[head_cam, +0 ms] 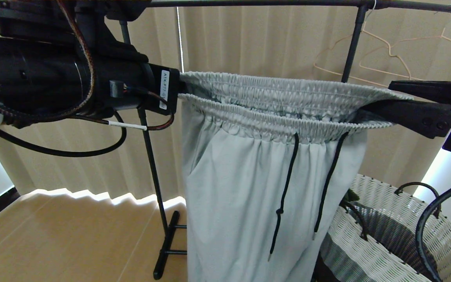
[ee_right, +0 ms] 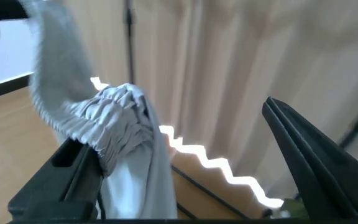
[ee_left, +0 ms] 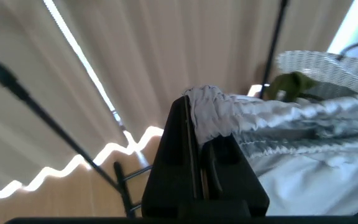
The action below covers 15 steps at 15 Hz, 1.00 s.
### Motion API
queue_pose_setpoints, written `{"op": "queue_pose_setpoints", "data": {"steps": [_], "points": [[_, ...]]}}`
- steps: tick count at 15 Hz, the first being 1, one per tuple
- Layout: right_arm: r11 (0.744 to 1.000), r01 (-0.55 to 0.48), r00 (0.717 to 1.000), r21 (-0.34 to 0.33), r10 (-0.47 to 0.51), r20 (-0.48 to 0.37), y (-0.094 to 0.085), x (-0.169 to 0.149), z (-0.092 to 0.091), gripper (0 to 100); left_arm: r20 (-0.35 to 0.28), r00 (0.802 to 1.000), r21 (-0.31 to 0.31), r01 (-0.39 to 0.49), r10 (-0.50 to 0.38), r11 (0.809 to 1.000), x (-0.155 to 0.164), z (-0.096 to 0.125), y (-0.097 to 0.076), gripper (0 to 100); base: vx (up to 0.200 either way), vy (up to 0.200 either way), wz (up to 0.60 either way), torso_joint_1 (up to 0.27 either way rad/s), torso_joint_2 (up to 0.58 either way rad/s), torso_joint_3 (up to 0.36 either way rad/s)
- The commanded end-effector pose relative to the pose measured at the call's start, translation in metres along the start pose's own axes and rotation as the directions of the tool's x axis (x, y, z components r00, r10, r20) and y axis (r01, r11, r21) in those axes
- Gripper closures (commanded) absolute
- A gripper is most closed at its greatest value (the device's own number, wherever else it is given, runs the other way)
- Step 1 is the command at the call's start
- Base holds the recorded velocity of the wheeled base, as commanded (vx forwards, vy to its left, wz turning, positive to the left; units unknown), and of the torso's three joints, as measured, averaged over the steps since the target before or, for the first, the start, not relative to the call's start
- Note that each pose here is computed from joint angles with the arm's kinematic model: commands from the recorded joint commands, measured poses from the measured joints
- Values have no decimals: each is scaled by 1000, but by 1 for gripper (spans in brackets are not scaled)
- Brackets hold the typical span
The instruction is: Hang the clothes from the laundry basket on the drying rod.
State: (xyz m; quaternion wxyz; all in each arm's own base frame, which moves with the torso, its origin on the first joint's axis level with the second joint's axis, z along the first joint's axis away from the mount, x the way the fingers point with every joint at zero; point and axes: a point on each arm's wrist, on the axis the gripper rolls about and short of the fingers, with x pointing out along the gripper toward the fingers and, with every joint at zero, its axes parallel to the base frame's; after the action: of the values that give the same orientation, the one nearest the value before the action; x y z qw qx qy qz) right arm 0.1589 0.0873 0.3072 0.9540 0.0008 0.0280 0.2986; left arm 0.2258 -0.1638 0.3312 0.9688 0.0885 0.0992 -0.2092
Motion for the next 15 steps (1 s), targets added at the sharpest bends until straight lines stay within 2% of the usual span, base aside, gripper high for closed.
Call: {"op": "queue_pose_setpoints", "data": {"steps": [1, 2, 4, 8, 10, 11, 13, 14, 15], "points": [[1000, -20, 1000, 0, 20, 6, 1, -7, -1, 0, -7, 1000, -2, -20, 20, 1000, 2, -1, 3, 100, 0, 0, 0, 0, 0, 0], [995, -97, 995, -1, 97, 6, 4, -17, -6, 0, -11, 999, -3, -47, 47, 999, 2, -2, 4, 100, 0, 0, 0, 0, 0, 0], [987, -162, 987, -3, 162, 4, 6, -20, -8, 0, -12, 999, -2, -45, 45, 999, 3, -2, 3, 100, 0, 0, 0, 0, 0, 0], [988, -153, 988, -3, 153, -15, 5, -20, -13, 0, -15, 999, 20, -48, 48, 999, 1, -3, 4, 100, 0, 0, 0, 0, 0, 0], [998, -64, 997, -27, 63, -42, -6, -20, -20, 0, -28, 998, 56, -60, 62, 997, -6, -8, 9, 100, 0, 0, 0, 0, 0, 0], [997, 23, 998, -77, -28, -63, -16, -21, -26, 0, -38, 996, 86, -77, 80, 993, -15, -14, 16, 100, 0, 0, 0, 0, 0, 0], [974, 173, 976, -148, -189, -105, -32, -25, -39, 0, -64, 991, 135, -107, 116, 985, -34, -30, 27, 100, 0, 0, 0, 0, 0, 0], [949, 261, 949, -178, -286, -131, -41, -31, -48, 0, -79, 987, 159, -128, 141, 979, -51, -42, 35, 100, 0, 0, 0, 0, 0, 0], [932, 304, 931, -198, -335, -147, -45, -35, -54, 0, -87, 983, 172, -143, 159, 975, -66, -52, 40, 100, 0, 0, 0, 0, 0, 0]]}}
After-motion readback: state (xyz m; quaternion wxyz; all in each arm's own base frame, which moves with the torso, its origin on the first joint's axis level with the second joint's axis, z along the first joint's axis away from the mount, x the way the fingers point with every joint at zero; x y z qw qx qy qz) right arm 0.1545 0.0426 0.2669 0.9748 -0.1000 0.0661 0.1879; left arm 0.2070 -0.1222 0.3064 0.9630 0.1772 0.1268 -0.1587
